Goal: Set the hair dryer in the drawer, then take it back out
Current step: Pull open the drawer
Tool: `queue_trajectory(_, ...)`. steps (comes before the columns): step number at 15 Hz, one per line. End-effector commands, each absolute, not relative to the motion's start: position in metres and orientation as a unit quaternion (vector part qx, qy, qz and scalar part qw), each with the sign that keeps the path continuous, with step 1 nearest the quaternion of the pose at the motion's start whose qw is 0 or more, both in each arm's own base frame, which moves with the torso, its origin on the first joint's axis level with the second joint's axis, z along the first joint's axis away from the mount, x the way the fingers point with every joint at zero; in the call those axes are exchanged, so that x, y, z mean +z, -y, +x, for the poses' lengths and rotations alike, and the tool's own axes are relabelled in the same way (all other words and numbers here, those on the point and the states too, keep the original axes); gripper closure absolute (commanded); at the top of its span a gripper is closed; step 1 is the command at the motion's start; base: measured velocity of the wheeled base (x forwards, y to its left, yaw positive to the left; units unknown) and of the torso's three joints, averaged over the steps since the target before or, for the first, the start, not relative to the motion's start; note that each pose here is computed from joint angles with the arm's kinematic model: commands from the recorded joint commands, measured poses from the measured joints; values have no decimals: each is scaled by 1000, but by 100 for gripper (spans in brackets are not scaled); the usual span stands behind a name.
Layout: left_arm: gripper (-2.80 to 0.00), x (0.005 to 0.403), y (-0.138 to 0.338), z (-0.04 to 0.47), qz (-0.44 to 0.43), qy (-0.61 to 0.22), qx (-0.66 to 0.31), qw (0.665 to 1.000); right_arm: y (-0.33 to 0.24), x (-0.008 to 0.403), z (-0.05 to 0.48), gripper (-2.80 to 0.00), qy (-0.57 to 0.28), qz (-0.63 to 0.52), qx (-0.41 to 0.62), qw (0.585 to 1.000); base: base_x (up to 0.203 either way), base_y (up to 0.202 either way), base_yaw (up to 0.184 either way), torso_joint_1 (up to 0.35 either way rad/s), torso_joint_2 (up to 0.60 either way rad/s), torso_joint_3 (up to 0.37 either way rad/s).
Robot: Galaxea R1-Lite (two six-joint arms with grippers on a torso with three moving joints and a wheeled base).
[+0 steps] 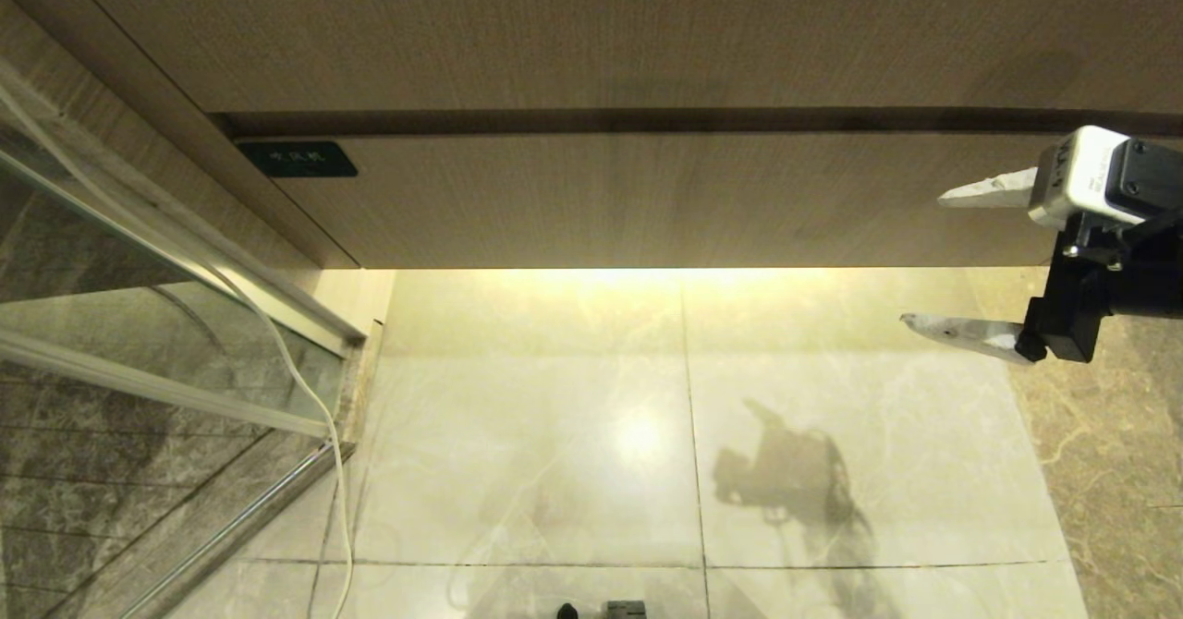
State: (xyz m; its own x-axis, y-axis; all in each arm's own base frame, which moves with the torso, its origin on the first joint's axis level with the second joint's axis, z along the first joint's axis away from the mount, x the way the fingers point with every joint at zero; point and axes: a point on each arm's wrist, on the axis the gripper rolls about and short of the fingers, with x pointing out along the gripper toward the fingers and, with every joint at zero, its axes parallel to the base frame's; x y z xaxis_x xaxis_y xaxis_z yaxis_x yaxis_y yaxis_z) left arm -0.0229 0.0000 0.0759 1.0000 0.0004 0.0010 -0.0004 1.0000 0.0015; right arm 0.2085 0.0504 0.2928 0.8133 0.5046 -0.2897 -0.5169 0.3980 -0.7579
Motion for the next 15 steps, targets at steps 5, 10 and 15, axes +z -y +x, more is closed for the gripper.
queue_trajectory(5,0,76,0,-23,1,0,0,1000,-56,287,235,-280,-9,-479,314,819,0,0,0,0,0,0)
queue_trajectory(10,0,76,0,-23,1,1,1,1000,-57,287,269,-280,69,-533,270,799,0,0,0,0,0,0)
queue_trajectory(15,0,76,0,-23,1,1,0,1000,-56,280,296,-280,85,-550,258,789,0,0,0,0,0,0)
